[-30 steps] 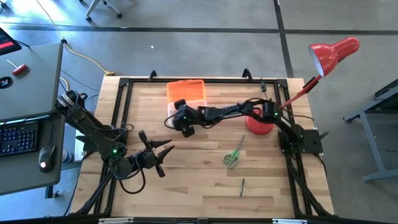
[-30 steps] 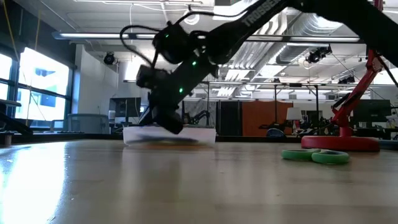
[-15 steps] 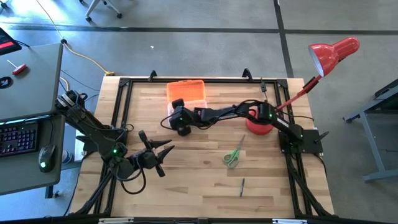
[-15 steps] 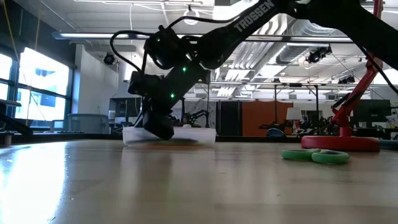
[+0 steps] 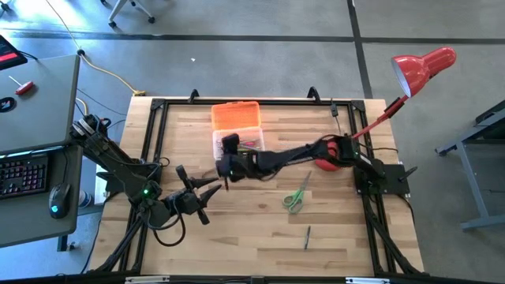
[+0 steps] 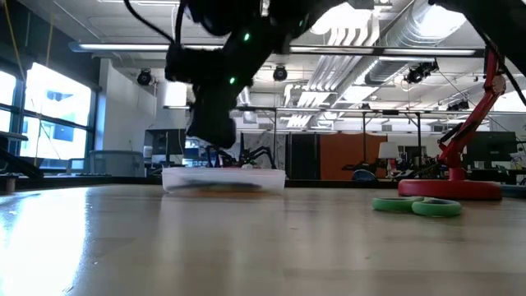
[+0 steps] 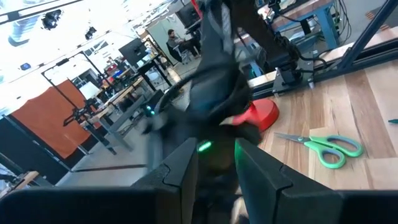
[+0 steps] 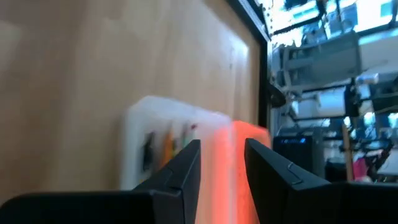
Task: Pick & place school supplies into a supply box
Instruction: Put the dark green crayon into the orange supply box
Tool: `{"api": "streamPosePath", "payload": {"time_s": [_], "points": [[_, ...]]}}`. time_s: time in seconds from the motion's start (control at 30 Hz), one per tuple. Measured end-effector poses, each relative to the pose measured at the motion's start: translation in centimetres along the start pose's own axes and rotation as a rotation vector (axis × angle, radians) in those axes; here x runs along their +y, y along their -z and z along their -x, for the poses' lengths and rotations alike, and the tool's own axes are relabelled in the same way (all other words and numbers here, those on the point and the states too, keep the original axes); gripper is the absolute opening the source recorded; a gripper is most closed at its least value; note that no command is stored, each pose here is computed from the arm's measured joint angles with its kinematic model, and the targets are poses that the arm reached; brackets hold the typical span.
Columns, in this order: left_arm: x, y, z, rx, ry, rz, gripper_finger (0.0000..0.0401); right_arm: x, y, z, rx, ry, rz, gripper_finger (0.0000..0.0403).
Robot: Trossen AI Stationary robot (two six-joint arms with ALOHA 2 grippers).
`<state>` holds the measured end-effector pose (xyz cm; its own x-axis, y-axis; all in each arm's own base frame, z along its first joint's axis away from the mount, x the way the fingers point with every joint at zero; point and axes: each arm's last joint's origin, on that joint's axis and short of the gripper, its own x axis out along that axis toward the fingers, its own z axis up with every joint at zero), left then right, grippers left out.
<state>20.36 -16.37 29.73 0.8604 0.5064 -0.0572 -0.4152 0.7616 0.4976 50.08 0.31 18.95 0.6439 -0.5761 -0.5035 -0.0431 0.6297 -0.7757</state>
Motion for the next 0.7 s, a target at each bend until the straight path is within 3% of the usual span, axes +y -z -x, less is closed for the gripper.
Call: {"api": "streamPosePath", "payload": {"time_s": [0.27,0.5,0.7], "points": [[-0.2,-0.1,0.0,-0.016,0.050,0.000,0.0140,3.7,-1.2,8.4,0.152,-0.086,-0.054,0.0104],[-0.3,-0.1,0.0,-0.034,0.100,0.007,0.0140,7.1,-0.4,16.1,0.332,-0.301,-0.294,0.0103],[-0.2,-0.2,0.0,-0.025,0.069,0.036,0.0140,10.7,0.5,22.6,0.477,-0.325,-0.414,0.0103]]}}
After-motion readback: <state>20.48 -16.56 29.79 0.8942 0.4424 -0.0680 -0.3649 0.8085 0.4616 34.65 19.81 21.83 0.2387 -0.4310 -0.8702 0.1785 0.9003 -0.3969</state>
